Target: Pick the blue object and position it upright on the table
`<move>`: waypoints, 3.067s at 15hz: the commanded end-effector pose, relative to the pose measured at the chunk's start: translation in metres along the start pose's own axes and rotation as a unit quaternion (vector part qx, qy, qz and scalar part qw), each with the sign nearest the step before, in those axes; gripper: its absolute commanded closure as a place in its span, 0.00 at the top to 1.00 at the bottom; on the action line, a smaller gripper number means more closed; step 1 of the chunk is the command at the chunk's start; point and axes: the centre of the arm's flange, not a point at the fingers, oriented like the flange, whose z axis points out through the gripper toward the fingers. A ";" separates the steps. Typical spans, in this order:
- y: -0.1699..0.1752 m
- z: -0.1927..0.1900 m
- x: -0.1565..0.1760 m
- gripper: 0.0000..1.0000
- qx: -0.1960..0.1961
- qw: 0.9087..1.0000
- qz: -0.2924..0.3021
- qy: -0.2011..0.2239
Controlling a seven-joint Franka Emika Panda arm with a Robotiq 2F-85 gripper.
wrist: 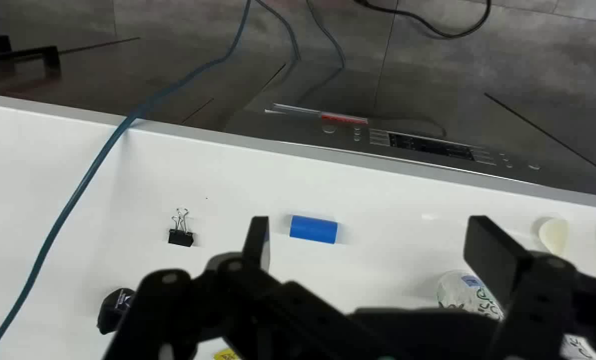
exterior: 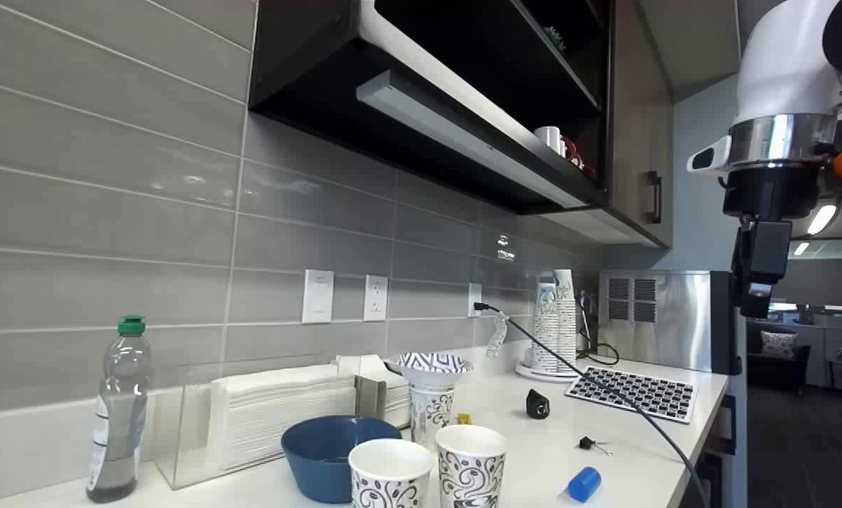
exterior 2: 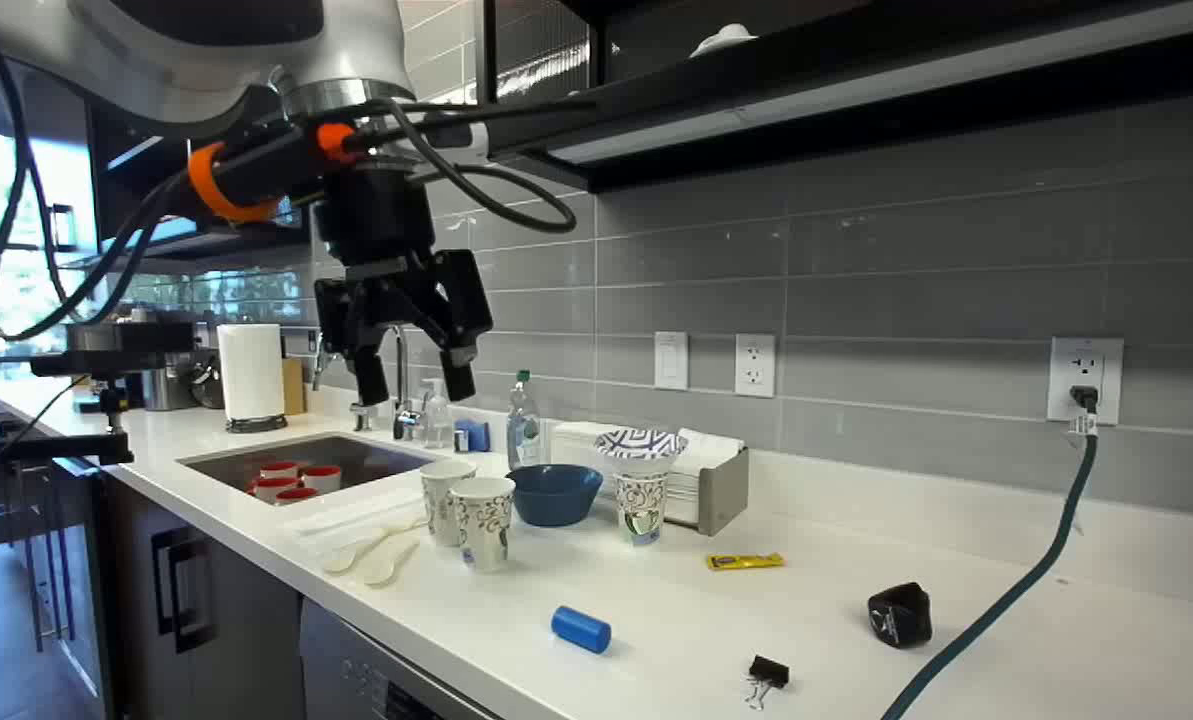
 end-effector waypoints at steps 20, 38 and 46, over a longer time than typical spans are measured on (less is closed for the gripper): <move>-0.038 0.067 0.092 1.00 0.014 0.976 0.217 0.005; -0.033 0.158 0.151 1.00 0.000 0.893 0.450 -0.021; 0.003 0.224 0.137 1.00 0.032 0.822 0.564 -0.067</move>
